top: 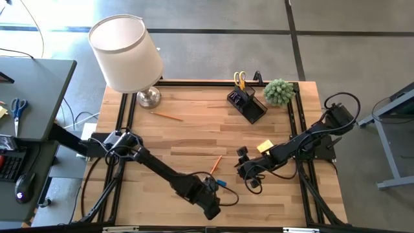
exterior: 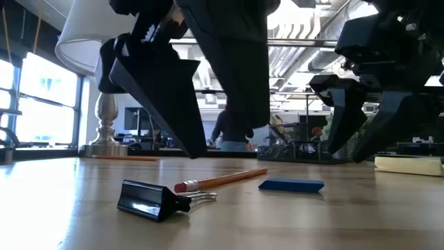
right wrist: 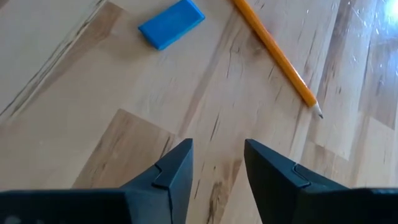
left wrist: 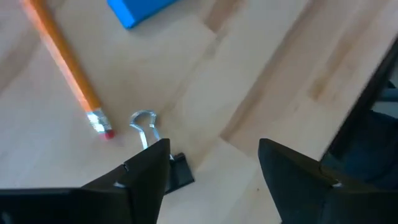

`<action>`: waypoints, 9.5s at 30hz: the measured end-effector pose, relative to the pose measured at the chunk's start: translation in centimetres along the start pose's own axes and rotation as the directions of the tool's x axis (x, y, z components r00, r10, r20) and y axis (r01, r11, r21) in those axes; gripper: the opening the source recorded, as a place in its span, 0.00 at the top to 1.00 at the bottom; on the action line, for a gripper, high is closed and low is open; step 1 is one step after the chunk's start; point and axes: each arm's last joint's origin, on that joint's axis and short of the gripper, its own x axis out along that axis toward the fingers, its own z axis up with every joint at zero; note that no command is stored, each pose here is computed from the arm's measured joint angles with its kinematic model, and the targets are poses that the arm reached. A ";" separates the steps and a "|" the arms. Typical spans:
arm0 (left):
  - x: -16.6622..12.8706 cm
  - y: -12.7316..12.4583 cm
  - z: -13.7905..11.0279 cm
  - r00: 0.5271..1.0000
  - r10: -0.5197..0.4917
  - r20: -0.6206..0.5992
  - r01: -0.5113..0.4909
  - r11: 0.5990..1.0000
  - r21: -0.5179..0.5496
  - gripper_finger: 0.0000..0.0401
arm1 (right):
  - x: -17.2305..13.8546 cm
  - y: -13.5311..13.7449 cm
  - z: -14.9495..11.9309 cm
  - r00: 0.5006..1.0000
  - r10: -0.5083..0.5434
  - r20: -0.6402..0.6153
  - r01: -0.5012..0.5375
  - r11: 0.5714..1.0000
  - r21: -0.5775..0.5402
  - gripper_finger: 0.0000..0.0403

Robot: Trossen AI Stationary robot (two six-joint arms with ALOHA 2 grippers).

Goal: Pick and place office supplies into organizer
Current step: Put the black binder clip into the desk organizer, then put the bottom orange pencil into the desk organizer

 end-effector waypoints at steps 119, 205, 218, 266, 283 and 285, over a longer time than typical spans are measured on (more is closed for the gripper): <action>-3.5 1.4 6.9 0.971 -0.093 0.220 -0.007 0.910 0.414 0.67 | -3.0 5.5 3.9 0.874 -0.299 0.382 0.454 0.782 -0.427 0.66; -6.9 10.6 1.7 0.694 -0.316 0.647 -0.174 0.798 0.576 0.53 | -6.3 -23.4 -11.0 0.792 -0.561 -0.242 0.599 0.634 0.490 1.00; -7.4 10.8 1.1 0.511 -0.591 0.624 0.060 0.749 0.660 0.53 | -4.7 -23.4 -11.9 0.821 -0.502 -0.272 0.560 0.620 0.549 0.93; -8.1 11.1 1.0 0.533 -0.530 0.660 0.004 0.781 0.624 0.53 | -1.5 -7.6 1.2 0.959 -0.001 0.283 -0.046 0.986 0.158 0.94; -9.2 14.0 -1.5 0.352 -0.692 0.630 0.102 0.697 0.709 0.53 | 5.6 -7.2 3.6 0.939 0.155 0.309 -0.148 0.988 -0.045 0.87; -9.3 14.1 -1.5 0.343 -0.702 0.625 0.117 0.692 0.713 0.53 | 6.4 -7.3 4.1 0.951 0.176 0.255 -0.166 0.984 -0.063 0.85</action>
